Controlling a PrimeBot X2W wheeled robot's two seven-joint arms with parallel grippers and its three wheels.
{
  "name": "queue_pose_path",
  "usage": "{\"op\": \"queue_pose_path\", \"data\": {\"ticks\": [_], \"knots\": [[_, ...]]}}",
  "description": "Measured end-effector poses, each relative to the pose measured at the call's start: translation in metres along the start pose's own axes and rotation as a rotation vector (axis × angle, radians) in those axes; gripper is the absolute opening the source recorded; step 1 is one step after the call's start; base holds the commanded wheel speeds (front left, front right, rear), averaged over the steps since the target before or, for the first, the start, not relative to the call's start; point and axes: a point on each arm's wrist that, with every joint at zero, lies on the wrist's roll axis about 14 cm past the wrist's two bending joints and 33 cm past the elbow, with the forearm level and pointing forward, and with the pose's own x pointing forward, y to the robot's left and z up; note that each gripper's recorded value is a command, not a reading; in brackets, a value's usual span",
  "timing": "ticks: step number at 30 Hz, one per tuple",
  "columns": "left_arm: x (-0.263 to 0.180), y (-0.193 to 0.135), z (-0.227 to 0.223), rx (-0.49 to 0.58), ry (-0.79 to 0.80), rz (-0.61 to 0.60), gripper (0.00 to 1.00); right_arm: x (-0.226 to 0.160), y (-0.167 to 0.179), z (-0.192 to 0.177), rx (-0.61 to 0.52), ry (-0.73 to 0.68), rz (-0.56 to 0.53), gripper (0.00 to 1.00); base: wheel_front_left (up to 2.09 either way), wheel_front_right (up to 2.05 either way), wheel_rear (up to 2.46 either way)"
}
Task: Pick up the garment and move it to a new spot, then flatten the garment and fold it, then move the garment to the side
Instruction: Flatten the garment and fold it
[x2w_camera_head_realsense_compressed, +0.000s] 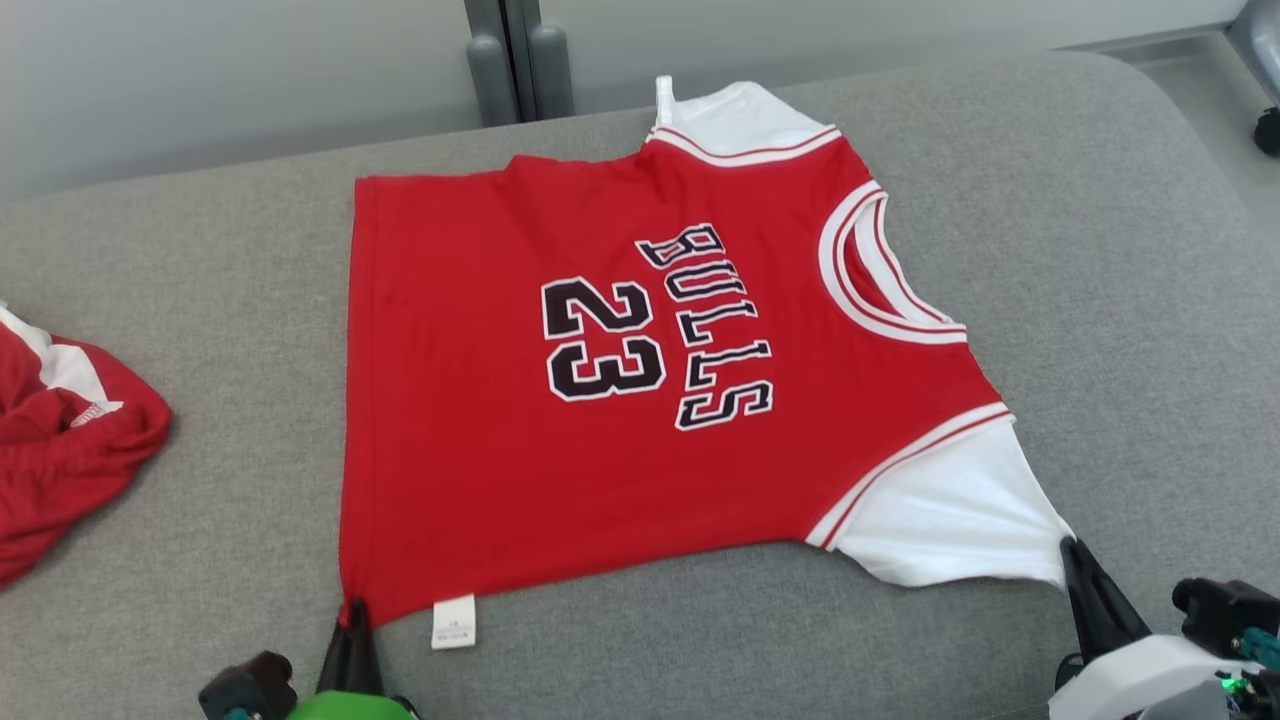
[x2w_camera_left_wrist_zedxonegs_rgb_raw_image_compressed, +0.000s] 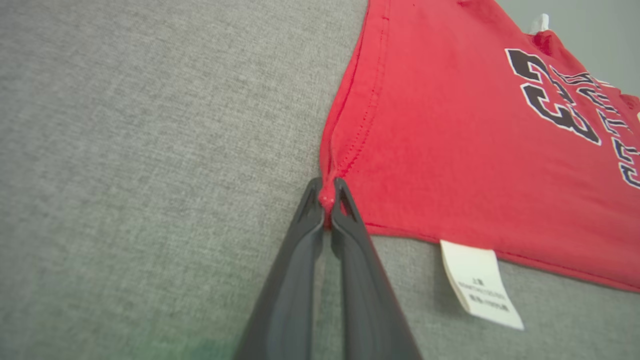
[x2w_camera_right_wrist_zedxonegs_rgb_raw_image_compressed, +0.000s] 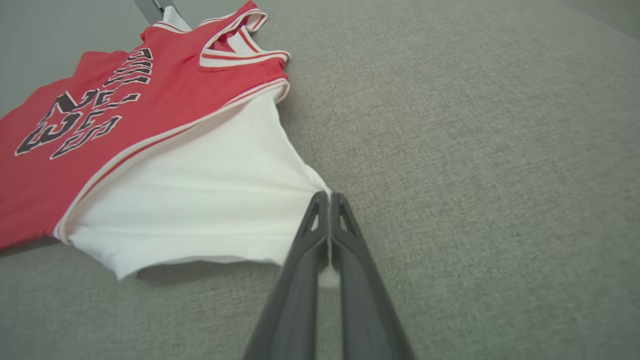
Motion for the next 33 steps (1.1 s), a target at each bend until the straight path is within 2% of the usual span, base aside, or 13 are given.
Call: {"op": "queue_pose_path", "data": {"ticks": [5, 9, 15, 25, 33], "knots": [[-0.026, -0.003, -0.012, 0.052, 0.016, -0.026, 0.00, -0.025, -0.006, -0.012, 0.019, 0.019, -0.022, 0.00, 0.00, 0.00, 0.00], [-0.042, -0.008, -0.016, 0.052, 0.013, -0.047, 0.00, -0.040, -0.008, -0.019, 0.033, 0.029, -0.033, 0.00, 0.00, 0.00, 0.00], [-0.045, -0.026, -0.002, 0.115, -0.041, -0.117, 0.00, -0.036, -0.007, -0.008, 0.050, -0.013, -0.036, 0.00, 0.00, 0.00, 0.00], [-0.003, -0.072, 0.045, 0.113, -0.160, -0.230, 0.00, 0.025, 0.024, 0.064, 0.060, -0.204, 0.039, 0.00, 0.00, 0.00, 0.00], [0.039, -0.080, 0.072, 0.131, -0.214, -0.204, 0.00, 0.081, 0.057, 0.105, 0.022, -0.286, 0.123, 0.00, 0.00, 0.00, 0.00]]}}
